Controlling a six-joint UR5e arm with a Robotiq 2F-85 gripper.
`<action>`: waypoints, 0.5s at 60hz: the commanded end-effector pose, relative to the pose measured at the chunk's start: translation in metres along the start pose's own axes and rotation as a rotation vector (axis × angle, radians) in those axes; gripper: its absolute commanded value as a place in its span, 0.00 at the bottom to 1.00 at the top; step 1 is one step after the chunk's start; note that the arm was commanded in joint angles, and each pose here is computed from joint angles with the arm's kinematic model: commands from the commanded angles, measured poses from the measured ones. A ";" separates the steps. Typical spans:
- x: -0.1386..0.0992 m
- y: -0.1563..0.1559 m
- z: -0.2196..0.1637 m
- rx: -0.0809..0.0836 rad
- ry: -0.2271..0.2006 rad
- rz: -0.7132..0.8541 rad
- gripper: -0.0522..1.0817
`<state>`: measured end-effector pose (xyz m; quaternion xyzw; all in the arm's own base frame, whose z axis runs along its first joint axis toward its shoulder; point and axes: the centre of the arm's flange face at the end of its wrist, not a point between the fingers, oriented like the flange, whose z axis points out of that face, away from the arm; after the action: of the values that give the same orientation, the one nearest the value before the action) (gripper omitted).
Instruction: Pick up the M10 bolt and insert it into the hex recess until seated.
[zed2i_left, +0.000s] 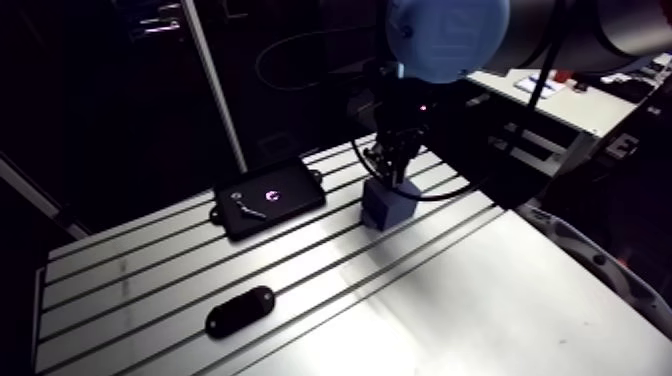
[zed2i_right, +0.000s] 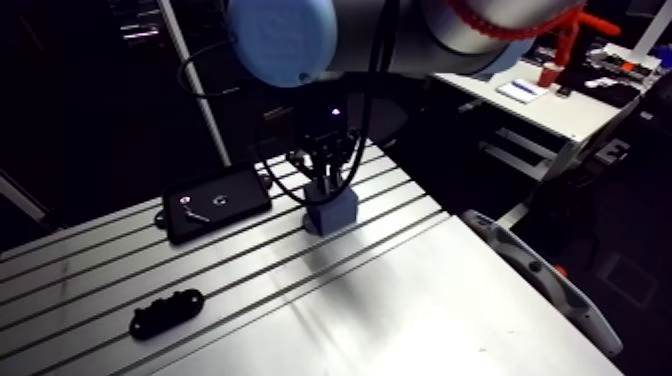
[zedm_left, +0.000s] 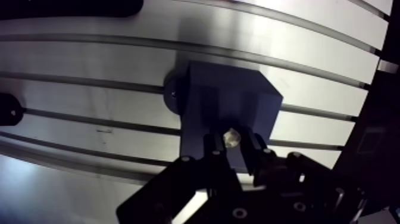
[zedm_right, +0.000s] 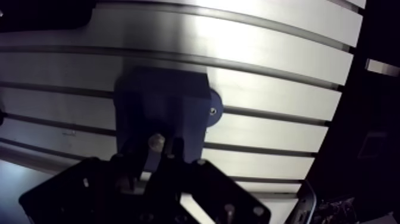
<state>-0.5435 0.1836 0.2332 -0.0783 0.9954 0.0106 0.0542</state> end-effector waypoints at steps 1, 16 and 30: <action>0.000 0.000 0.000 0.000 0.000 -0.002 0.65; 0.000 0.000 0.000 -0.001 0.001 -0.002 0.67; 0.000 0.000 -0.001 -0.001 0.001 -0.005 0.68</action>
<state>-0.5436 0.1838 0.2335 -0.0795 0.9953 0.0107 0.0540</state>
